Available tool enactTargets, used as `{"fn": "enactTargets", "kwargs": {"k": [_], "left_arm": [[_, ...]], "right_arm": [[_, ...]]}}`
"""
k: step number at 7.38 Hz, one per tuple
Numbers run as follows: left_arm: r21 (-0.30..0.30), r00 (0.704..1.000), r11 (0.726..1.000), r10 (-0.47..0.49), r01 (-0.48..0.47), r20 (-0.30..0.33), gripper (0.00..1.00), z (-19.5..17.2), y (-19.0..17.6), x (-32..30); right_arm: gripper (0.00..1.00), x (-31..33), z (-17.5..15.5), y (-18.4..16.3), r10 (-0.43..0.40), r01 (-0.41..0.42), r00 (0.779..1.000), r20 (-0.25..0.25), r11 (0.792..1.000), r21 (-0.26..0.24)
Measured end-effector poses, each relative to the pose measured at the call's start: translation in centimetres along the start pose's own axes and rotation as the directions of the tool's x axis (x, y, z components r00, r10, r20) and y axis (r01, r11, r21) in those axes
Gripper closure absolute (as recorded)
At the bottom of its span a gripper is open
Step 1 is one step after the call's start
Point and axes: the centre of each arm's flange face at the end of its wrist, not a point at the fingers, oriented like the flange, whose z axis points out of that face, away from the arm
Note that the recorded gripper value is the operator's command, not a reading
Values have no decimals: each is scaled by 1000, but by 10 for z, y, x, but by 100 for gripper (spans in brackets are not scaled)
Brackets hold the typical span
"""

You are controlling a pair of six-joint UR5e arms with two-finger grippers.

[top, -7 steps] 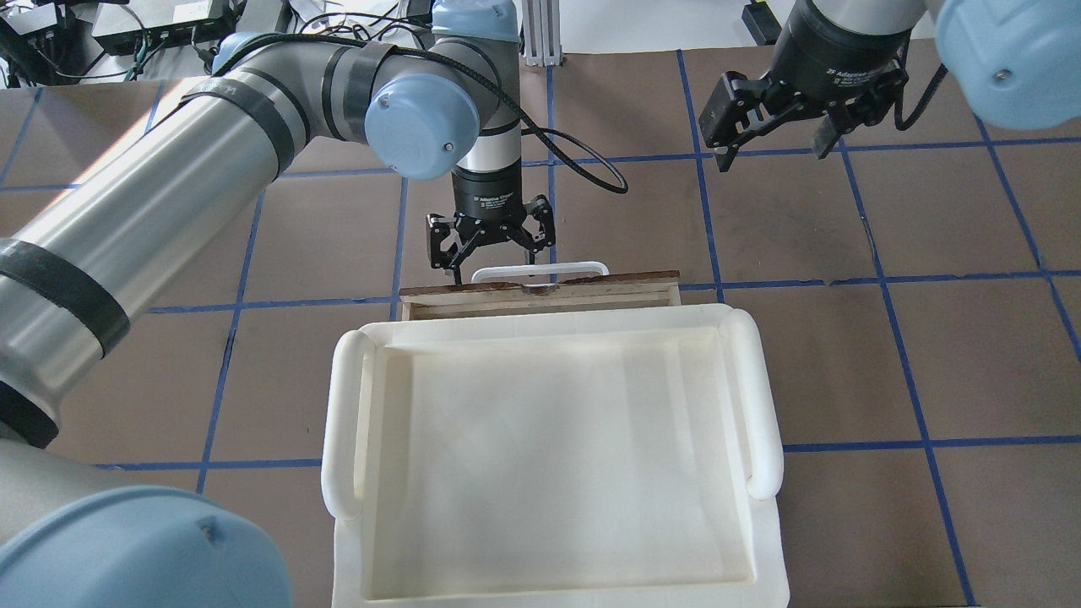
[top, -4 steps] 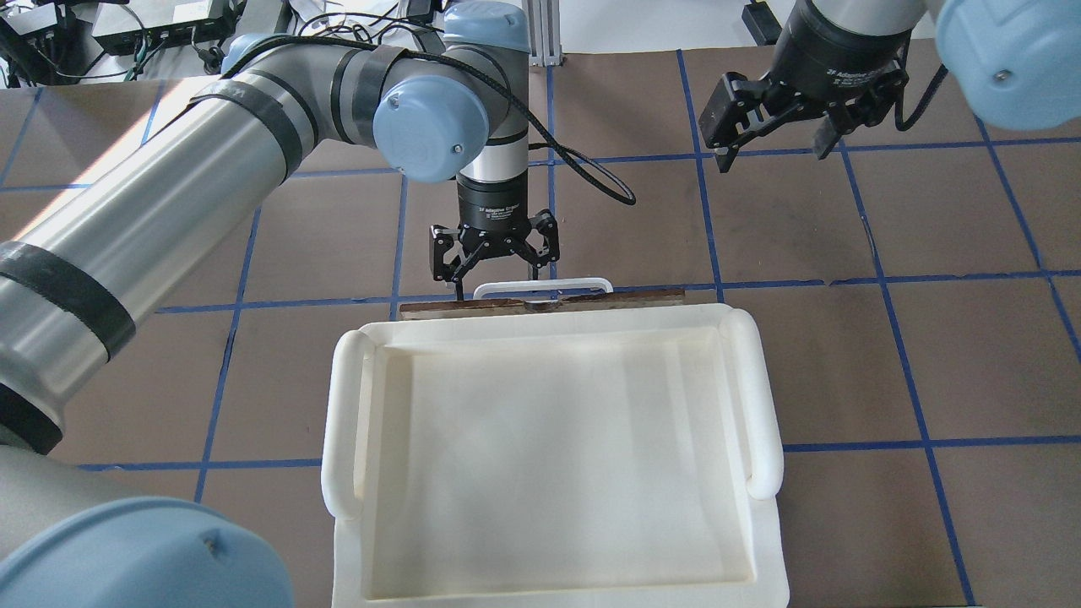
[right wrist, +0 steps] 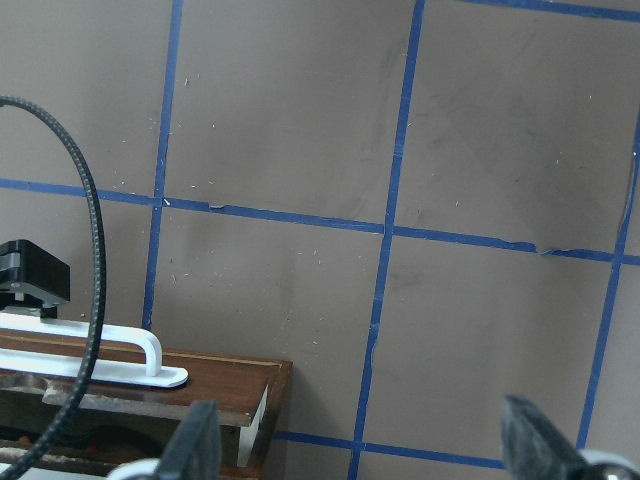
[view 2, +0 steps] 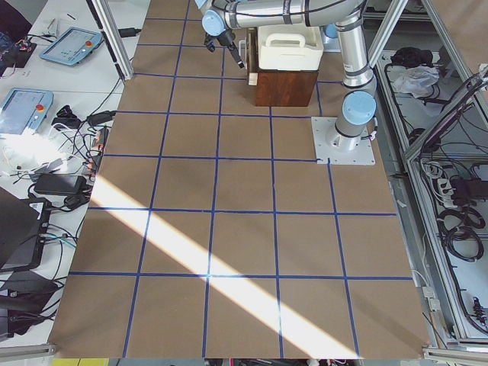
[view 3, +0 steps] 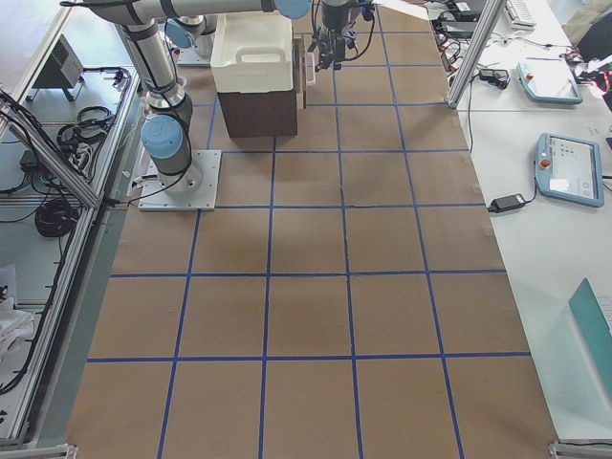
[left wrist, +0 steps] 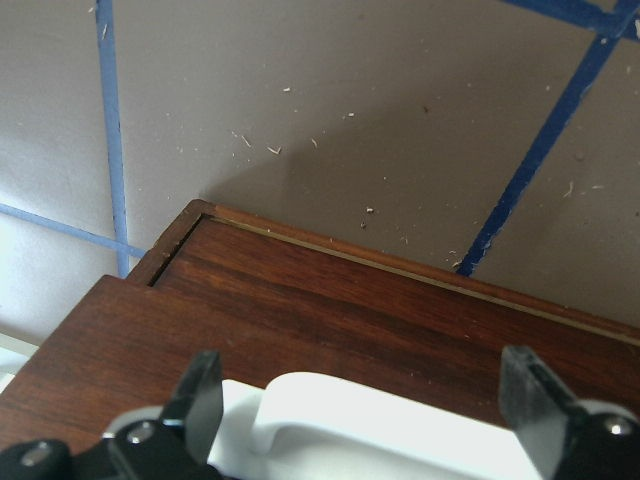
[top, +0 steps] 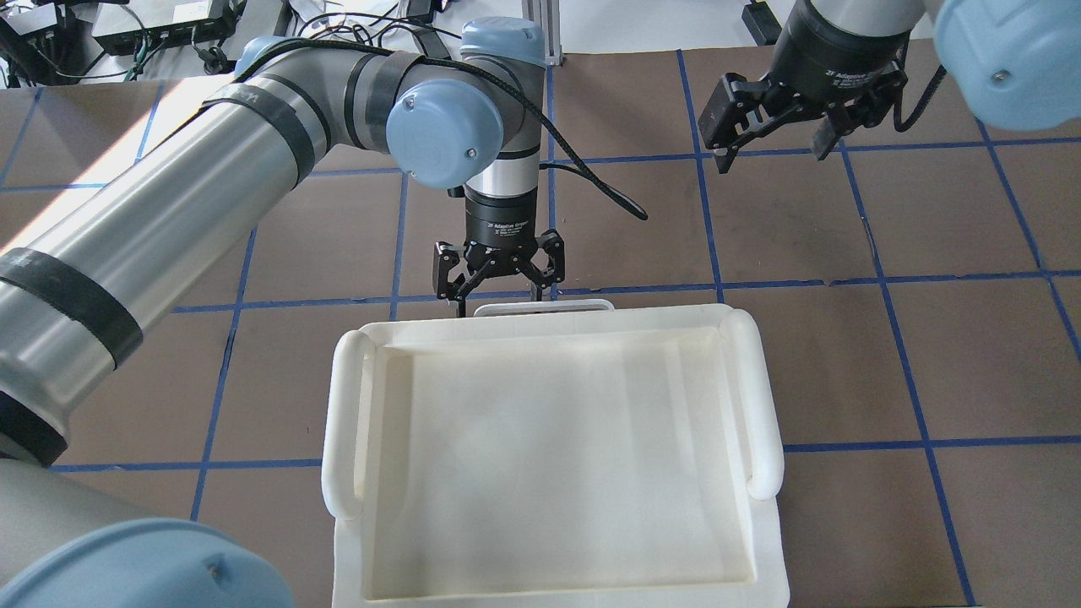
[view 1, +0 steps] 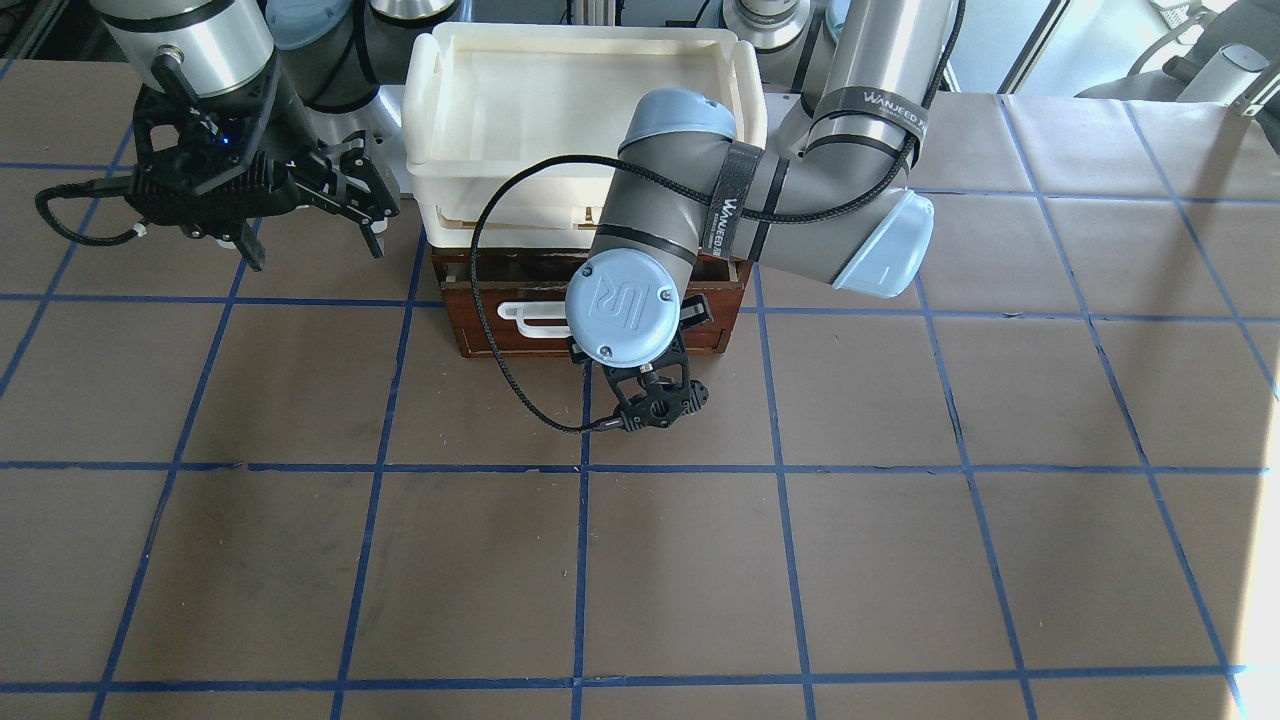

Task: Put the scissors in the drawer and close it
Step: 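Push the drawer front with the left gripper away from the robot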

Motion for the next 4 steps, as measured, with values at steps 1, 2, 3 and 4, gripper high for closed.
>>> {"fn": "enactTargets", "kwargs": {"k": [1,2,3,4], "left_arm": [[-15,1000,1000,-2,2,11,0,3,2,0],[-31,1000,1000,-2,3,23,0,5,5,0],[-45,999,999,-2,3,34,0,7,7,-1],[-55,999,998,-1,3,42,0,8,8,-1]], "right_arm": [[0,0,1,0,0,0,1000,0,1000,-1],[0,0,1,1,0,0,1000,-1,1000,-3],[0,0,1,1,0,0,1000,-1,1000,-4],[0,0,2,1,0,0,1000,-1,1000,-4]]}}
